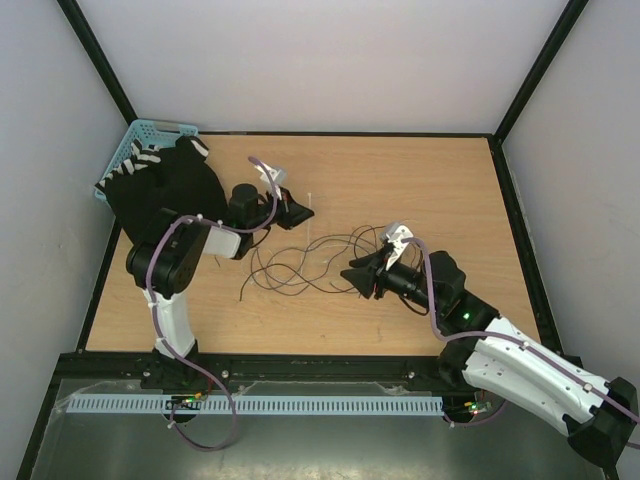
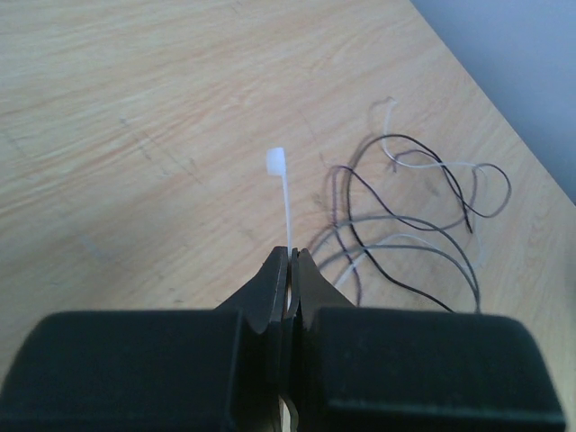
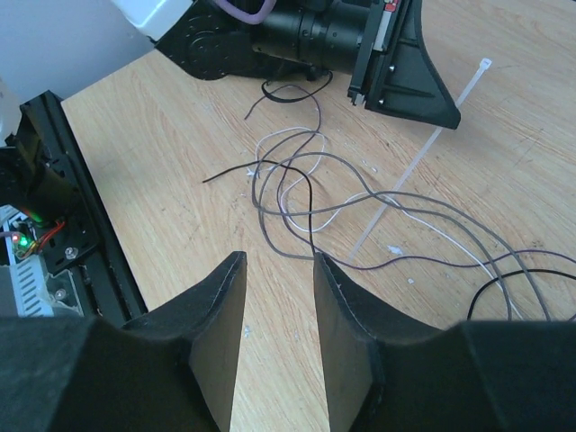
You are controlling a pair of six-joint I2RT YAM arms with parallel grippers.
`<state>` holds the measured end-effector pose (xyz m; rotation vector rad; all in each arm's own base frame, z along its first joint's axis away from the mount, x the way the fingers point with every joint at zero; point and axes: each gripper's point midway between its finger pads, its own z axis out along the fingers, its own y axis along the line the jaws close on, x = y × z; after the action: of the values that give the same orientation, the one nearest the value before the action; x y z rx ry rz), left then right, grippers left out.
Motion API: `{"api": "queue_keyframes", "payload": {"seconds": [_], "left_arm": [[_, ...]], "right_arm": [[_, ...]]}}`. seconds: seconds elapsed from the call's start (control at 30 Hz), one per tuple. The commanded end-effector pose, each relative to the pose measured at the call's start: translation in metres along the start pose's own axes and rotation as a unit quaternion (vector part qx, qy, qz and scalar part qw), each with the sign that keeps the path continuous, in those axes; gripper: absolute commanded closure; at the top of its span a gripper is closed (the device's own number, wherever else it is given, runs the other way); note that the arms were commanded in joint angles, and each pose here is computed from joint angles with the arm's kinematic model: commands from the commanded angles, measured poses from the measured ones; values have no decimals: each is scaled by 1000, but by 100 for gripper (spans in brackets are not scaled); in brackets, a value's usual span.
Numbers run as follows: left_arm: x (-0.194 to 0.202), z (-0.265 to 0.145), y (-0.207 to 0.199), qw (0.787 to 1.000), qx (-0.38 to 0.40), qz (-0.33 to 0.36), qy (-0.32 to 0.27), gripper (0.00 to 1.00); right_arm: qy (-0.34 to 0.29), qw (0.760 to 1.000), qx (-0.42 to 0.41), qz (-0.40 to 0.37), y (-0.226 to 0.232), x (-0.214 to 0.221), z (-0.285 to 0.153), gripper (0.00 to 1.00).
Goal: Zip-tie the wires
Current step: Adjust the cable at the center of the board.
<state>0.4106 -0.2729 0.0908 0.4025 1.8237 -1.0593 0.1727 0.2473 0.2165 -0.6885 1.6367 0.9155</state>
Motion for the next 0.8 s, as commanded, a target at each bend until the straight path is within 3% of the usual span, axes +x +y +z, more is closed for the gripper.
{"api": "queue_keyframes", "payload": {"seconds": [0.0,0.17,0.37,0.53,0.77], "left_arm": [[-25,-5,-33,997,34,43,-46,100],[-9,-11,-50,997,46,50,-32,100],[10,-20,-57,998,42,47,-18,100],[23,-24,-58,999,38,27,-8,100],[32,-29,-60,1000,20,4,-7,100]], "right_arm": [[-1,1000,-4,-2,0,4,2,54],[21,1000,-4,12,-2,19,8,53],[98,992,-24,80,6,59,17,32],[180,969,-64,158,25,99,20,10],[238,946,-64,211,29,137,19,0]]}}
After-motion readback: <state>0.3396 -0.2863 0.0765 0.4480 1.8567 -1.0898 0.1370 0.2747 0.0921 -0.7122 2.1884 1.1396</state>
